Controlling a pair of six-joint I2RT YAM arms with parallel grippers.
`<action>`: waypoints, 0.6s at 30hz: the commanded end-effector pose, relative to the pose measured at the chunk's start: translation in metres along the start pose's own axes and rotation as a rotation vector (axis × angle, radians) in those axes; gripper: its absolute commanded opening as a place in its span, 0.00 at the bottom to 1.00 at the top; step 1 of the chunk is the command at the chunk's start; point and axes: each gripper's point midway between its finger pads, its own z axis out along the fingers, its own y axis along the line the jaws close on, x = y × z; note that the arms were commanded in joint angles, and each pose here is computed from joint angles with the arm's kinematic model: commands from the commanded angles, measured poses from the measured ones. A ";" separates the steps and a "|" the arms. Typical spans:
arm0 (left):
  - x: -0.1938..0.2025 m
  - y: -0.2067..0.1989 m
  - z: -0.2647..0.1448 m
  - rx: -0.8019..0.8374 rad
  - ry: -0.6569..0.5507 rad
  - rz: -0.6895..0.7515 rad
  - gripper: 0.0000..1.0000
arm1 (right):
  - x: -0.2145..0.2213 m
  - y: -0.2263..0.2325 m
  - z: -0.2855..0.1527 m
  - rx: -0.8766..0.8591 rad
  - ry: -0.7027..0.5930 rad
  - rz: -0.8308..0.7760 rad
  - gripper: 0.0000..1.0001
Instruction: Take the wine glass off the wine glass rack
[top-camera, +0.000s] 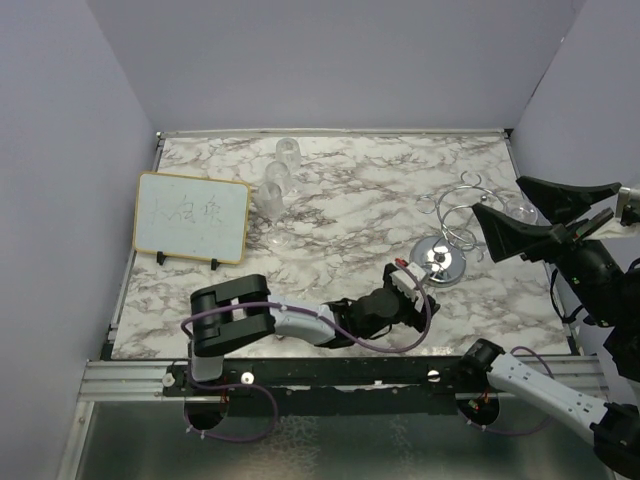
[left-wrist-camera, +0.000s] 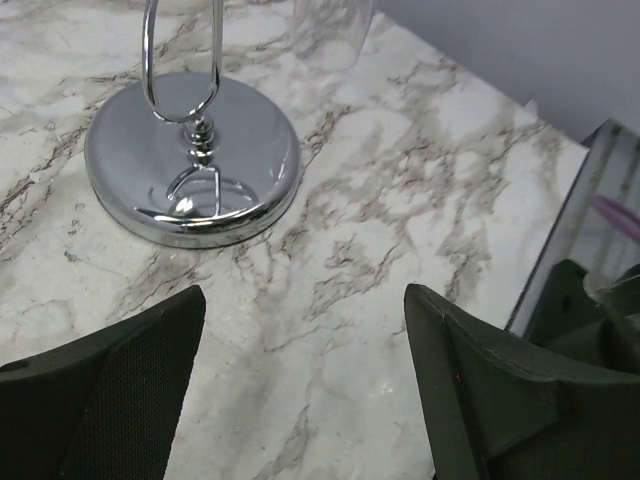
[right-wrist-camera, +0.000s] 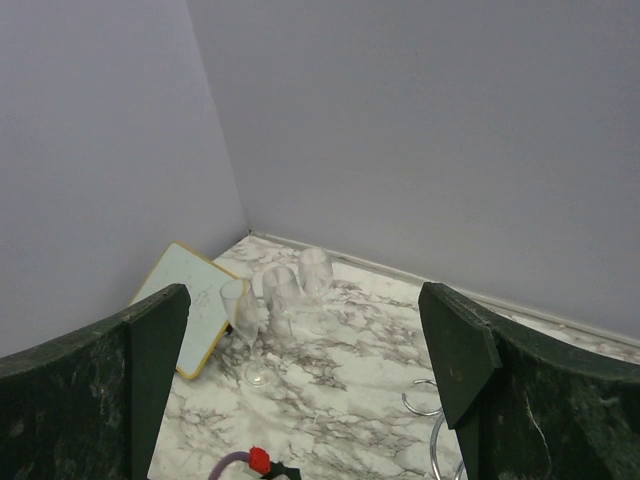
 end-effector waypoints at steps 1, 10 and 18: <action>-0.014 0.007 0.027 -0.047 -0.087 0.035 0.79 | -0.007 -0.006 -0.009 0.029 -0.016 0.014 1.00; 0.003 0.045 0.067 -0.055 -0.056 -0.032 0.62 | 0.008 -0.015 -0.005 0.084 0.056 -0.014 1.00; -0.004 0.067 0.097 -0.031 -0.077 -0.037 0.54 | 0.009 -0.017 -0.004 0.090 0.064 -0.026 1.00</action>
